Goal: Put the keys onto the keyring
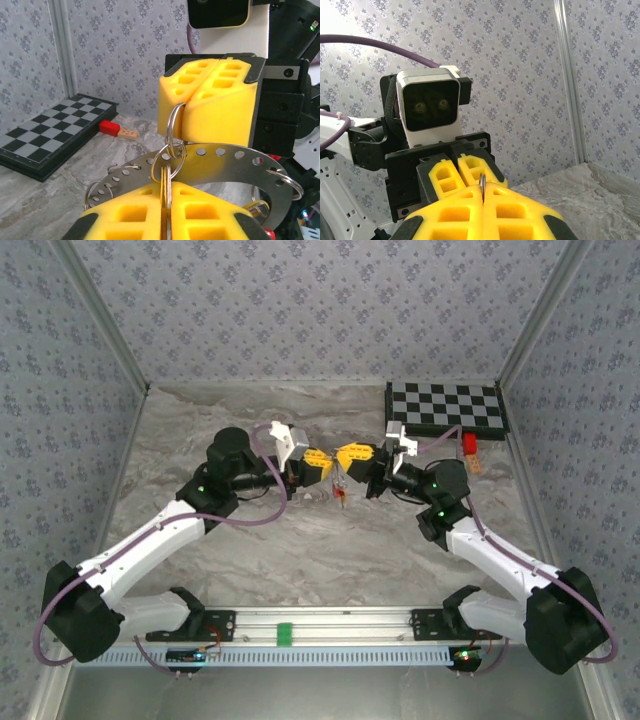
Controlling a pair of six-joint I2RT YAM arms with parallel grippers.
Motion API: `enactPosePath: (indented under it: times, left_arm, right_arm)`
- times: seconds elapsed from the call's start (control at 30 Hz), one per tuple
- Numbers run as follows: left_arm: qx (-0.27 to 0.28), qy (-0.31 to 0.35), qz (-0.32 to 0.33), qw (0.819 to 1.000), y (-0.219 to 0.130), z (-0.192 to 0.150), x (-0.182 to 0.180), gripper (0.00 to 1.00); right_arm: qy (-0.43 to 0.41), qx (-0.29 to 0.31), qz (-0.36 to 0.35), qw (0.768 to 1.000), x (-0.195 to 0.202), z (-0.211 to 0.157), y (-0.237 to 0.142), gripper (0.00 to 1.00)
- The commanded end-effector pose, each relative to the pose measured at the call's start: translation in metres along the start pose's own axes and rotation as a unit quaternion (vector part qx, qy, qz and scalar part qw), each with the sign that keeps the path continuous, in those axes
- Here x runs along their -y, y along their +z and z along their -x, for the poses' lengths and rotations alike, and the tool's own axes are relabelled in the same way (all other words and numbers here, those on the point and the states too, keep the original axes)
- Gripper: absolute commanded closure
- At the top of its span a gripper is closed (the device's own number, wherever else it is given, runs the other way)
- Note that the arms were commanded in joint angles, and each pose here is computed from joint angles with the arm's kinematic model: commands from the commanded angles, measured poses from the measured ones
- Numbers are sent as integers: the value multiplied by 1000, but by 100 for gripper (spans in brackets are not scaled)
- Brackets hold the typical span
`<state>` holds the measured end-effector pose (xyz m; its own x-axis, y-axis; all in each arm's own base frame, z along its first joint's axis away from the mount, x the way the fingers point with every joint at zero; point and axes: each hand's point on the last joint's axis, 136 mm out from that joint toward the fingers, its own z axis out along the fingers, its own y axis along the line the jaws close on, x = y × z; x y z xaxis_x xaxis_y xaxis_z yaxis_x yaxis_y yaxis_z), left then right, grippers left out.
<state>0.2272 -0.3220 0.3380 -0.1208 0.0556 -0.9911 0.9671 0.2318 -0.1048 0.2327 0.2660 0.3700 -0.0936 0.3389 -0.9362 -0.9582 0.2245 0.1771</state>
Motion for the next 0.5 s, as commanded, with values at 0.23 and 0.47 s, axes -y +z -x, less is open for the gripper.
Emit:
enactPosePath:
  times: [0.23,0.47]
  left_arm:
    - [-31,17,-81,996,11,1,27,96]
    - [-35,28,-107,993,11,1,40,87]
  right_arm:
    - [-28,41,13,999,-11,28,1,100]
    - [-26,37,17,999,-11,26,3,100]
